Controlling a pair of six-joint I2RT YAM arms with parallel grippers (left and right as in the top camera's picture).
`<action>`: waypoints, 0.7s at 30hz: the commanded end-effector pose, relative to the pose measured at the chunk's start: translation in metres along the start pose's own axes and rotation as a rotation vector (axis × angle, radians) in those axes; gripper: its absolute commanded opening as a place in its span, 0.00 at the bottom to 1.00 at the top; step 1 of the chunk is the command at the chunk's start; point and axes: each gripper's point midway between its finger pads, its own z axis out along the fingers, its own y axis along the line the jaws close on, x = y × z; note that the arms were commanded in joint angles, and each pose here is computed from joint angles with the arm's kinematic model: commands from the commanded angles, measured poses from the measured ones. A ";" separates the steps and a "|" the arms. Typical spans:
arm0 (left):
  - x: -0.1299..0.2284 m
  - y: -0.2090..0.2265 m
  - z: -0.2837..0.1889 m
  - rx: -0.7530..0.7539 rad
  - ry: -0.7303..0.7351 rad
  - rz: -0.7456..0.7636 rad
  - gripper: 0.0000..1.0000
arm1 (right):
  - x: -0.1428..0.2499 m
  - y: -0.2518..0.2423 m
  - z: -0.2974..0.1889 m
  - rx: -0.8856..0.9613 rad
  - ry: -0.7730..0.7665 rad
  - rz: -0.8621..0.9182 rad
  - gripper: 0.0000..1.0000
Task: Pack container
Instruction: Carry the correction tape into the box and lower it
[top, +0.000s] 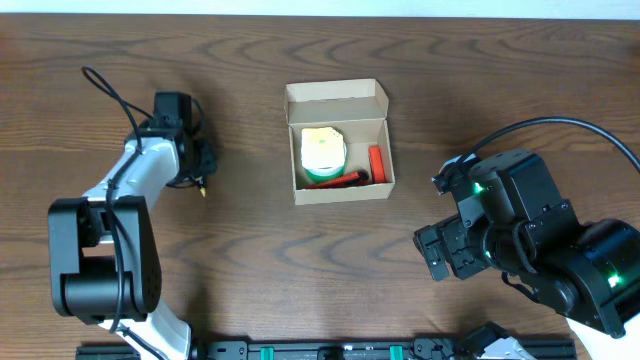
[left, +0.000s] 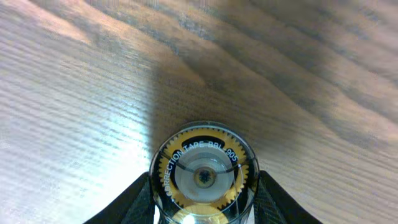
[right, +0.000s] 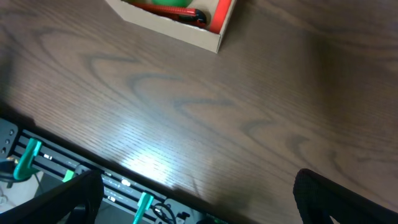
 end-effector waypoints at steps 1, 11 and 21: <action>-0.033 -0.025 -0.046 0.098 -0.095 0.101 0.06 | 0.000 -0.002 0.000 0.009 0.000 -0.009 0.99; -0.006 -0.166 -0.146 0.466 -0.236 0.637 0.06 | 0.000 -0.002 0.000 0.009 0.000 -0.009 0.99; 0.058 -0.287 -0.183 0.611 -0.335 0.714 0.06 | 0.000 -0.002 0.000 0.009 0.000 -0.009 0.99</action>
